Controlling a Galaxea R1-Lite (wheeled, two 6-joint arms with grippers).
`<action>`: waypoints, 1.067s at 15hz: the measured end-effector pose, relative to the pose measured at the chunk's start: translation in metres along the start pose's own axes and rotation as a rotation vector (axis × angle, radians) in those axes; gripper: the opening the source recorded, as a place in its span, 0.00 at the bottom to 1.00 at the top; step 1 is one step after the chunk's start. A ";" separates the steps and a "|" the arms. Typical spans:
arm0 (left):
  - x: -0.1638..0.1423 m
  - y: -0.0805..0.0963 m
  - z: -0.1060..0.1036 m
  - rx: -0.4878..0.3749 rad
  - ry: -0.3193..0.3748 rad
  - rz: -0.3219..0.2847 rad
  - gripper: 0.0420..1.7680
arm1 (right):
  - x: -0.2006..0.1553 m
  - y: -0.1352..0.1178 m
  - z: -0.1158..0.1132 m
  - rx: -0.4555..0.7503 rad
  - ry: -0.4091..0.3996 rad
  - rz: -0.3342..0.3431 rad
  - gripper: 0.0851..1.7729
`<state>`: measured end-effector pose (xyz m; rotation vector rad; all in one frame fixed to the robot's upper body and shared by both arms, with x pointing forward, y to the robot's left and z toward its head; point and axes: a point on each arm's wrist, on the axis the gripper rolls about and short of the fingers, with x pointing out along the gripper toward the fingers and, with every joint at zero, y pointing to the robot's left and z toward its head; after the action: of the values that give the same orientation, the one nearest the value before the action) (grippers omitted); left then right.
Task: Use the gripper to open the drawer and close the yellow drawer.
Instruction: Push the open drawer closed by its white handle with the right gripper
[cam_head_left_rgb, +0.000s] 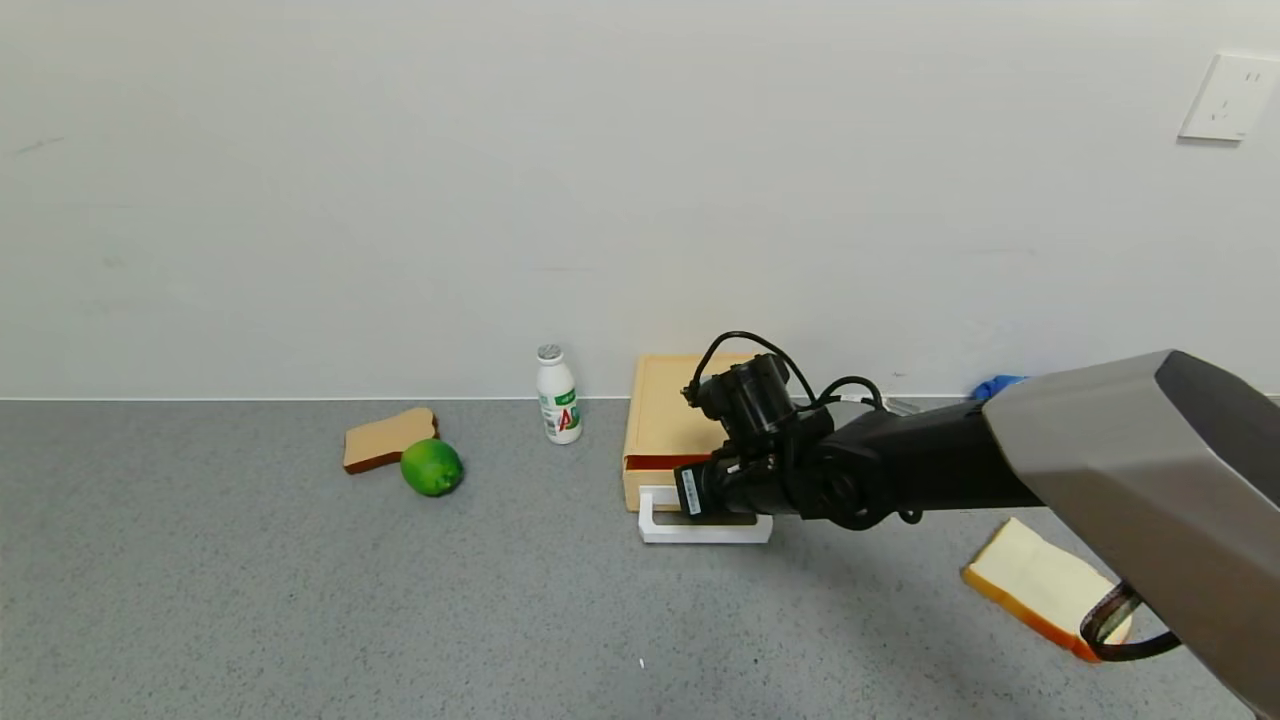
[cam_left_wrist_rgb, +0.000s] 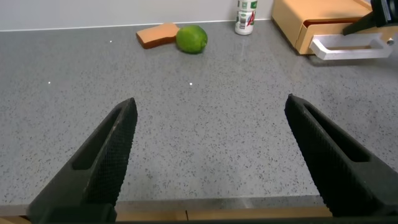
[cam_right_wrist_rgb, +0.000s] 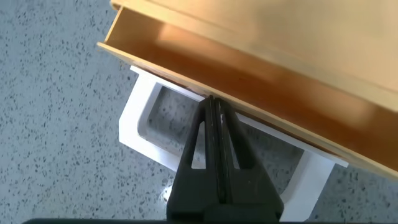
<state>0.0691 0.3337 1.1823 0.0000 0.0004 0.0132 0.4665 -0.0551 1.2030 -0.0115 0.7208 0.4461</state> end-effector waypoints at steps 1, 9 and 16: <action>0.000 0.000 0.000 0.000 0.000 0.000 0.97 | 0.003 -0.002 0.002 0.001 -0.001 -0.005 0.02; 0.000 0.000 0.000 0.000 0.000 0.000 0.97 | 0.014 -0.012 0.010 0.014 -0.019 -0.019 0.02; 0.000 0.000 0.000 0.000 0.000 0.000 0.97 | -0.009 -0.006 0.015 -0.002 0.006 -0.016 0.02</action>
<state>0.0691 0.3337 1.1823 0.0000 0.0009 0.0132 0.4723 -0.0618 1.2193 -0.0207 0.7254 0.4320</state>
